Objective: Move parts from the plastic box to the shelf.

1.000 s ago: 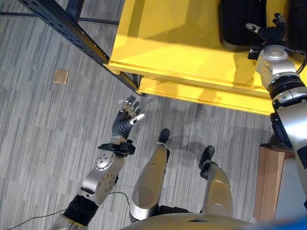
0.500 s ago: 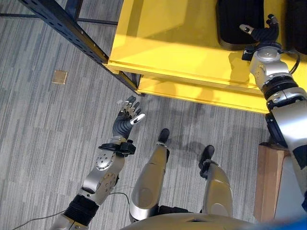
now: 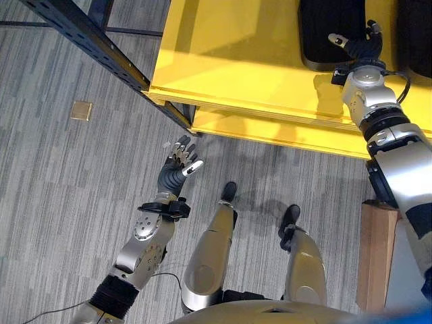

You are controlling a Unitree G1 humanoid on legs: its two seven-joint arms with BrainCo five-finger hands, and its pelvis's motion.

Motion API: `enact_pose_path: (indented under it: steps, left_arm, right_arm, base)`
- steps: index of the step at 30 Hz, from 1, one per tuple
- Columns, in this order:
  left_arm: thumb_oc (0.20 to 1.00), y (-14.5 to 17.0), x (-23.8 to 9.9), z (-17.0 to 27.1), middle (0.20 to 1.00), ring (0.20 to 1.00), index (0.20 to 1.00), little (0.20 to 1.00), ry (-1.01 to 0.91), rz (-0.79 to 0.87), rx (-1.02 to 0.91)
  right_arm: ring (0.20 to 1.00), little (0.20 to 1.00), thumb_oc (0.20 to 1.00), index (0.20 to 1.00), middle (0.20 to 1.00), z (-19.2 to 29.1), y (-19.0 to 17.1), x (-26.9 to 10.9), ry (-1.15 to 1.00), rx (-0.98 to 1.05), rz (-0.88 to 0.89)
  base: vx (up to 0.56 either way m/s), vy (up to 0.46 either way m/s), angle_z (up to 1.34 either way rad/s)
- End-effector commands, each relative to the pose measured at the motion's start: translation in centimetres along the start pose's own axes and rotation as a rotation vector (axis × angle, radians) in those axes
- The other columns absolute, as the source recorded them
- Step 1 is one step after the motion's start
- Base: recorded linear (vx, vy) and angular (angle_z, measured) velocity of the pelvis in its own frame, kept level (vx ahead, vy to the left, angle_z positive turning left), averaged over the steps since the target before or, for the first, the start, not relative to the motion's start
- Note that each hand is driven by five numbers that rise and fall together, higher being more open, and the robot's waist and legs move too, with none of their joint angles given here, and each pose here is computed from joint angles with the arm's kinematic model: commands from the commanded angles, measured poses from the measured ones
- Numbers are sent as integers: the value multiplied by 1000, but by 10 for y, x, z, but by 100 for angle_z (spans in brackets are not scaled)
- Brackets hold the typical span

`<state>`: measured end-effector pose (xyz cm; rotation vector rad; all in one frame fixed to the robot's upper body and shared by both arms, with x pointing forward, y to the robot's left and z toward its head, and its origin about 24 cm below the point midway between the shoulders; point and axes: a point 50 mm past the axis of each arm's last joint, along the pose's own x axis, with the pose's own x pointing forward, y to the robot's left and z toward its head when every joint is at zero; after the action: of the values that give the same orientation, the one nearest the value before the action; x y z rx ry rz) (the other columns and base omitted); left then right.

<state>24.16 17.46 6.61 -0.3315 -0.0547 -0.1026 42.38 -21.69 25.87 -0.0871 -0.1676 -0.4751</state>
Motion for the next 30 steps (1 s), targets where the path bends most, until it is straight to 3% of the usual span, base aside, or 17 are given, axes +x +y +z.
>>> enact_pose_path:
  steps: [1,30]
  left_arm:
    - [1000,2,0,19,1000,1000,1000,1000,-85,-11,5]
    - [1000,1,2,20,1000,1000,1000,1000,-83,-12,5]
  right_arm:
    - [1000,1000,1000,1000,1000,22,19,-5,-79,98,78]
    - [1000,1000,1000,1000,1000,15,50,-18,-22,186,141]
  base:
    - [0,0,0]
    - [0,0,0]
